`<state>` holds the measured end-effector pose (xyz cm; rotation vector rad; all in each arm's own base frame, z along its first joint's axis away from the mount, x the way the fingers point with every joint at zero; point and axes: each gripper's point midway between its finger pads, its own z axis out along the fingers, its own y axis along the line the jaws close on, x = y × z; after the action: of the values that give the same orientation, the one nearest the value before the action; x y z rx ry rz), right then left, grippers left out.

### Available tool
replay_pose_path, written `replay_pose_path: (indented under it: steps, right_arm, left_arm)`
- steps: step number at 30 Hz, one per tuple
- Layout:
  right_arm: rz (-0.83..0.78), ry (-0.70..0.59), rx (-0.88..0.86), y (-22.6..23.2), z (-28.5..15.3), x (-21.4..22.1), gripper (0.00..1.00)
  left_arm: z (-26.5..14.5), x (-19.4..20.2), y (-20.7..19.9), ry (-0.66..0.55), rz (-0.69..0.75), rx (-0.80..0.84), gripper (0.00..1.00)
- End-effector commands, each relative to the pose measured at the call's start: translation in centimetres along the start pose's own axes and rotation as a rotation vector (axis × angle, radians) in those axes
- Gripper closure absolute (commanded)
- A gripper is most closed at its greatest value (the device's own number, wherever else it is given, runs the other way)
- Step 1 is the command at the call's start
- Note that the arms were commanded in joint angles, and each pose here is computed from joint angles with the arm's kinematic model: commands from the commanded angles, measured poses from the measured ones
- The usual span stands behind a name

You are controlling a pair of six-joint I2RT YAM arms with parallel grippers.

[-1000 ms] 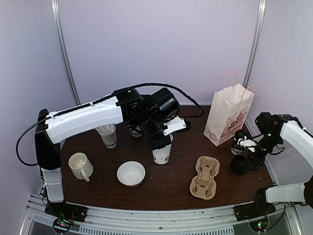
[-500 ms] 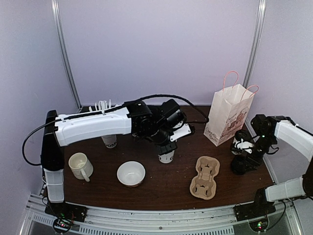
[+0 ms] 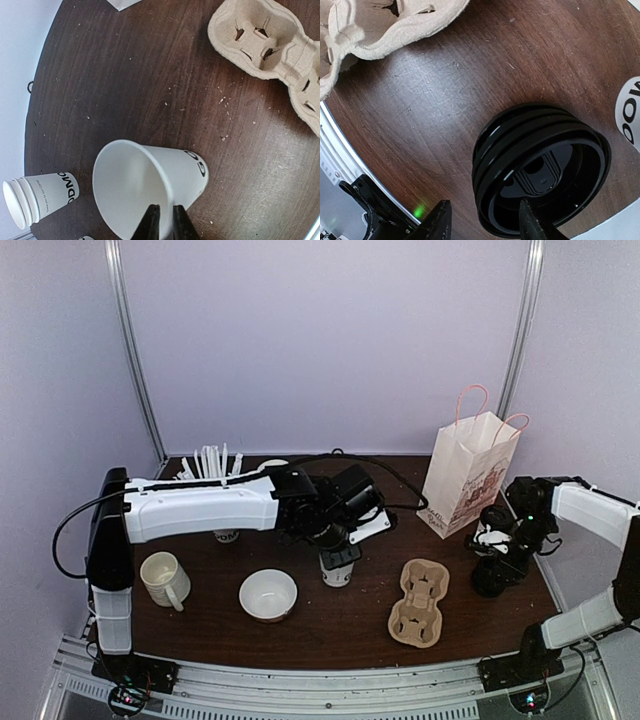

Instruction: Pack the takeout coffee

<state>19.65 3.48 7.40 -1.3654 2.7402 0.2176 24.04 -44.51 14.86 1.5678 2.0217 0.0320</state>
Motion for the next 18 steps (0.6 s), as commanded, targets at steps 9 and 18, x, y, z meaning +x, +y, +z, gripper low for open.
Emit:
replay_pose_path:
  steps: [9, 18]
  right_arm:
    - [0.006, -0.03, -0.03, -0.1, 0.1, -1.1, 0.67]
    - [0.023, -0.028, -0.015, -0.3, -0.2, -1.1, 0.75]
  left_arm:
    - [-0.7, -0.9, -0.1, -0.036, -0.018, -0.027, 0.61]
    - [-1.7, -0.9, 0.7, -0.046, -0.012, -0.069, 0.58]
